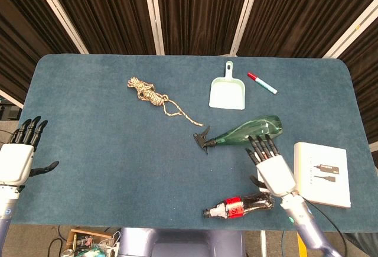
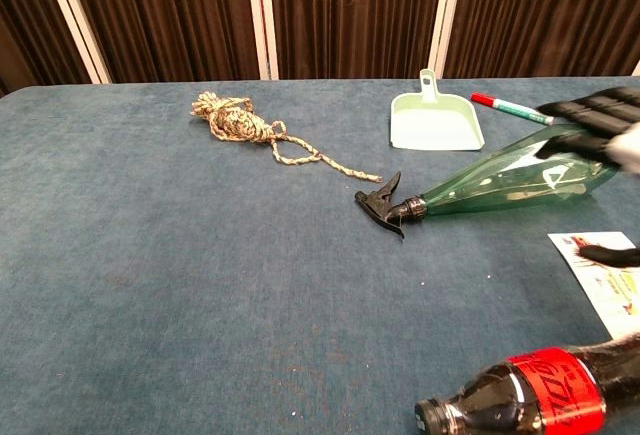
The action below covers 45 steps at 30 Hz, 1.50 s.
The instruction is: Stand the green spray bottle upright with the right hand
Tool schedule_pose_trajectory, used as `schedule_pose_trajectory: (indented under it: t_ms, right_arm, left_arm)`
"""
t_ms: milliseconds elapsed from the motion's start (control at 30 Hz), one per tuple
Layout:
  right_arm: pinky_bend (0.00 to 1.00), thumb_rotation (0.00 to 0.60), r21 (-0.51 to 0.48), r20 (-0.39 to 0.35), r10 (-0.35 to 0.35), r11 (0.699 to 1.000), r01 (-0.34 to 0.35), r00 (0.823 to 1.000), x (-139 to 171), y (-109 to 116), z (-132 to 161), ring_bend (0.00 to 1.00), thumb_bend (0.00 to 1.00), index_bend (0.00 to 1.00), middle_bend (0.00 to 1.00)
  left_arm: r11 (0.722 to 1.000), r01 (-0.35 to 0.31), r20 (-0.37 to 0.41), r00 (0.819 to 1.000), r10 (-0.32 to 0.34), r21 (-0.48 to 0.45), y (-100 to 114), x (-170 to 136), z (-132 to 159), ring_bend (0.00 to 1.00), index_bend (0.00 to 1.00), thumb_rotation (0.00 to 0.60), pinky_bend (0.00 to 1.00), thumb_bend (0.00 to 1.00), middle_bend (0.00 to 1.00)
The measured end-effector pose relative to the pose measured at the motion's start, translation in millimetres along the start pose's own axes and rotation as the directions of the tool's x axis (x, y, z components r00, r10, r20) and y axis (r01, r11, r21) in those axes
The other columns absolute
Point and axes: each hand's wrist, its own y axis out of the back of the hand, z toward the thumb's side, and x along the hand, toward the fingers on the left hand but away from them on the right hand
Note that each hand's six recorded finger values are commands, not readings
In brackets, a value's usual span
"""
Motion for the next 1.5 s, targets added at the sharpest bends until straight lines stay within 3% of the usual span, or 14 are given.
schedule_pose_trajectory:
  t_ms: [233,400,900,1200,1333,1500]
  right_arm:
    - [0.00,0.600,0.048,-0.018,0.061,0.997,-0.060,0.998,-41,-10,14,0.00,0.30,0.29,0.00]
    - [0.00,0.600,0.075,-0.032,0.069,0.995,-0.066,0.997,-62,-10,19,0.00,0.30,0.29,0.00]
    - [0.00,0.600,0.162,-0.045,0.129,0.979,-0.120,0.991,-109,-26,9,0.00,0.30,0.21,0.00]
    - [0.00,0.600,0.176,-0.057,0.170,0.972,-0.158,0.984,-127,-41,6,0.00,0.30,0.23,0.00]
    - [0.00,0.600,0.178,-0.066,0.196,0.967,-0.182,0.978,-133,-51,8,0.00,0.30,0.28,0.00]
    - [0.00,0.600,0.190,-0.074,0.224,0.960,-0.206,0.972,-137,-64,9,0.00,0.37,0.48,0.00]
  left_arm:
    - [1.000,0.015,0.021,1.000,-0.015,0.023,-9,2,7,0.00,0.00,0.600,0.17,0.05,0.00]
    - [0.999,0.034,0.036,0.999,-0.035,0.028,-17,8,12,0.00,0.00,0.600,0.17,0.05,0.00]
    - [0.995,0.088,-0.018,0.996,-0.087,0.038,-32,26,6,0.00,0.00,0.600,0.17,0.05,0.00]
    - [0.992,0.122,-0.052,0.991,-0.120,0.045,-43,35,2,0.00,0.00,0.600,0.17,0.05,0.00]
    - [0.989,0.143,-0.068,0.988,-0.139,0.046,-48,38,0,0.00,0.00,0.600,0.17,0.05,0.00]
    - [0.986,0.159,-0.083,0.984,-0.155,0.043,-51,40,-3,0.00,0.00,0.600,0.17,0.05,0.00]
